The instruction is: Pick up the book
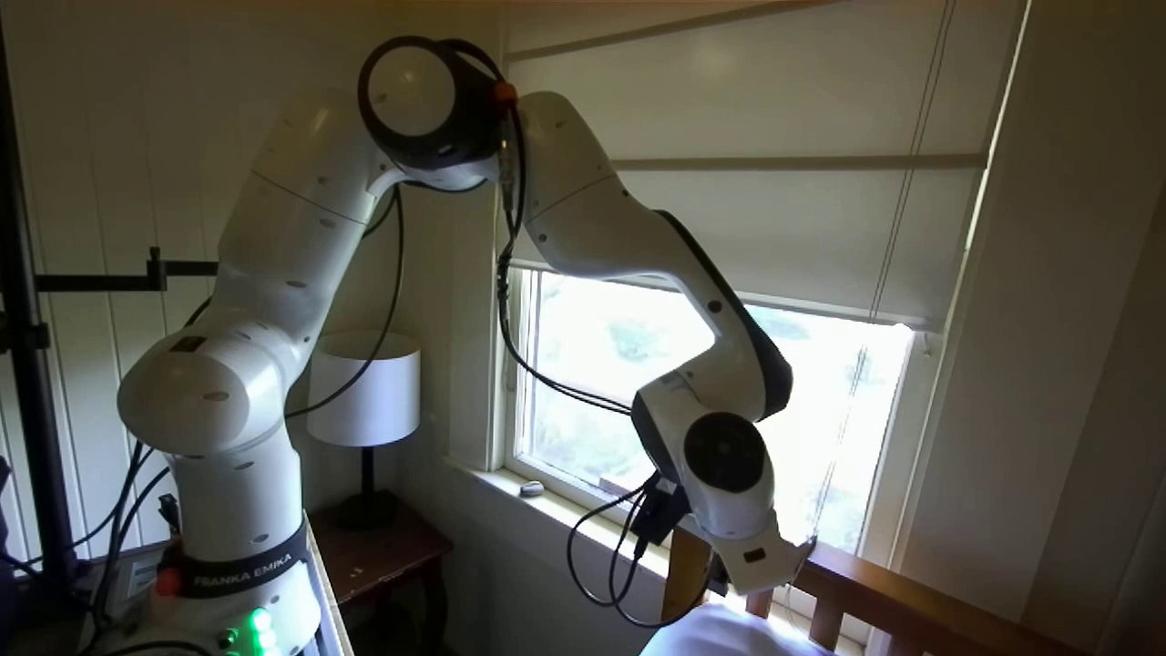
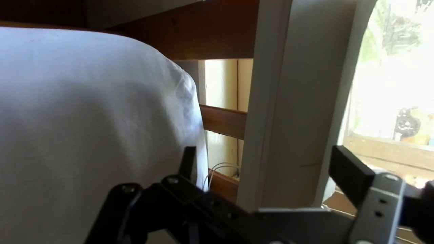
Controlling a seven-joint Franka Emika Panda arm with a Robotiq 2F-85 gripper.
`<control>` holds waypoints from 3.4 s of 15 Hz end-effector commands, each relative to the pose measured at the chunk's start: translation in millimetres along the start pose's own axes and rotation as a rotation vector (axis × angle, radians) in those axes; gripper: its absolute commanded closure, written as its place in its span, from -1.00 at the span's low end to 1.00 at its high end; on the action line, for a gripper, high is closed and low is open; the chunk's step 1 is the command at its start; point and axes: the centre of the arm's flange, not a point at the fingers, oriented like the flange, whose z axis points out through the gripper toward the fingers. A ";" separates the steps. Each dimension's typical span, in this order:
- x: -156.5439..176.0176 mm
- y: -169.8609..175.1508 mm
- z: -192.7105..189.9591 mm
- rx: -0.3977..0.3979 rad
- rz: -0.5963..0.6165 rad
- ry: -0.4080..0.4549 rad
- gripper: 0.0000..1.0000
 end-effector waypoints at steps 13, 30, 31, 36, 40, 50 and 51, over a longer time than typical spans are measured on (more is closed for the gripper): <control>-10.9 0.6 -9.6 -0.062 0.060 -0.055 -1.00; -13.8 -26.3 6.4 0.043 -0.025 -0.119 -1.00; -14.6 -27.3 13.3 0.044 -0.027 -0.125 -1.00; -13.7 -27.9 35.5 0.002 -0.031 -0.129 -1.00; -9.6 -18.7 48.3 -0.044 -0.026 -0.106 -1.00; -10.1 -23.9 68.8 0.022 -0.078 -0.053 -0.02; -9.8 -25.0 68.8 0.027 -0.079 -0.051 0.10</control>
